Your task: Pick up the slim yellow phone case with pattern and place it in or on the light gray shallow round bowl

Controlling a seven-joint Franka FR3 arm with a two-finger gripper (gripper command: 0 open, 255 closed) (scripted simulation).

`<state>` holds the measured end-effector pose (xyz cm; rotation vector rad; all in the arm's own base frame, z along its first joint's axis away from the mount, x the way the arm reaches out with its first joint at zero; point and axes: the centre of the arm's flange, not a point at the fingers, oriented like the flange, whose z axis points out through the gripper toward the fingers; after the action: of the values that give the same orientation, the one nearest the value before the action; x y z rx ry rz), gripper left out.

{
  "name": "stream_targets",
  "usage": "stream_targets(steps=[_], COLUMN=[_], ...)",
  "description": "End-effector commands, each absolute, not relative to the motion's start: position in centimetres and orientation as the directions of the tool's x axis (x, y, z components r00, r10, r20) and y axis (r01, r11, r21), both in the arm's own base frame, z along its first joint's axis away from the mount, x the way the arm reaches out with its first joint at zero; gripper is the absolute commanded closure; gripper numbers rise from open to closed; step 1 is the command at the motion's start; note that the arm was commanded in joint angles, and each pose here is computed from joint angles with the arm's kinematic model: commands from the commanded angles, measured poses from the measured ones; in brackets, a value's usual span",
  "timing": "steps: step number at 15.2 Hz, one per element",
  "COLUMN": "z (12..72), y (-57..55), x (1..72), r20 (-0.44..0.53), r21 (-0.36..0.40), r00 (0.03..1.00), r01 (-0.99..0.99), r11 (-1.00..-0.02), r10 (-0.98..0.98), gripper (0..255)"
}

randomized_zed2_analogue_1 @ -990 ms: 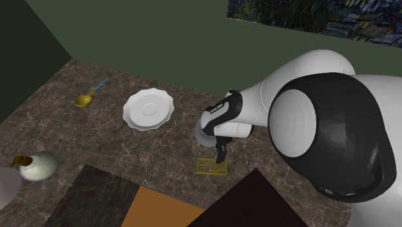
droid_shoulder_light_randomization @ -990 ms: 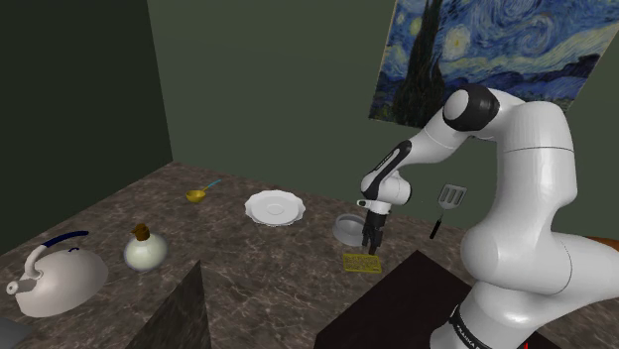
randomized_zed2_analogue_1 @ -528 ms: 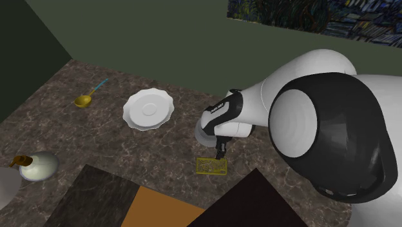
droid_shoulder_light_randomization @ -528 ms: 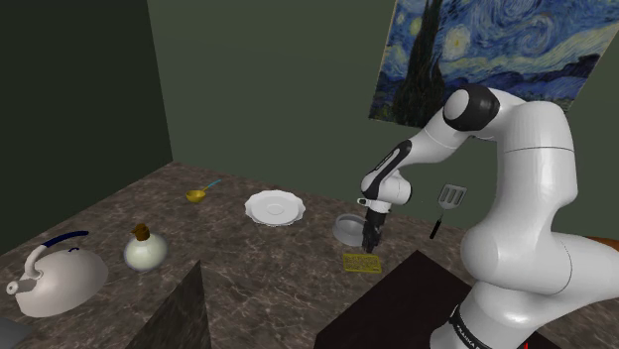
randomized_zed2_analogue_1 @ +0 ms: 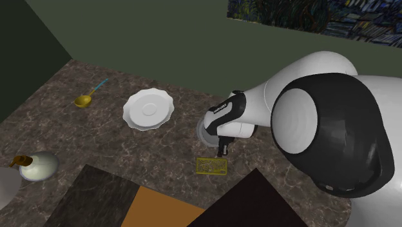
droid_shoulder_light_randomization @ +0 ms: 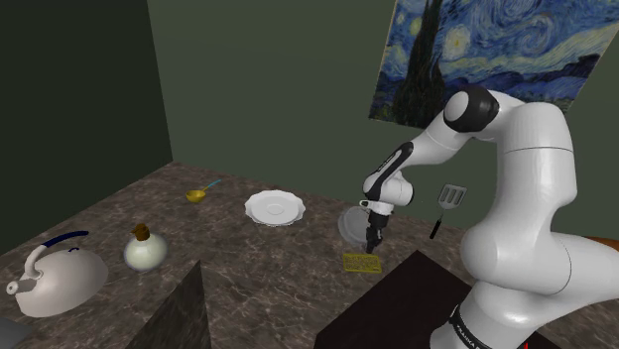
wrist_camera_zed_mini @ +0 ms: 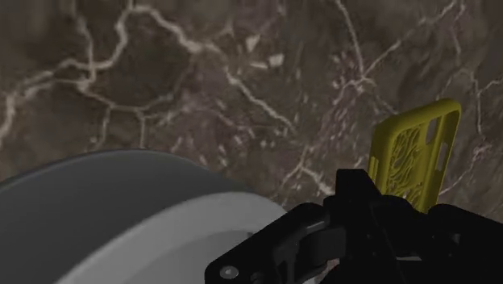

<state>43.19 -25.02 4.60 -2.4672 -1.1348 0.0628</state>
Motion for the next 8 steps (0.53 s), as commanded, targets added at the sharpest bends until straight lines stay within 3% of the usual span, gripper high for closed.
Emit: stream_targets(steps=[1,8], z=[4.5,6.6], y=[-24.9,-18.7], x=[43.1,50.6], r20=[0.132,0.12], r21=[-0.396,-0.488], r00=[0.666,0.61], r01=[0.715,0.723], r11=[-0.576,-0.488], r10=[0.734,0.783], gripper=[0,0])
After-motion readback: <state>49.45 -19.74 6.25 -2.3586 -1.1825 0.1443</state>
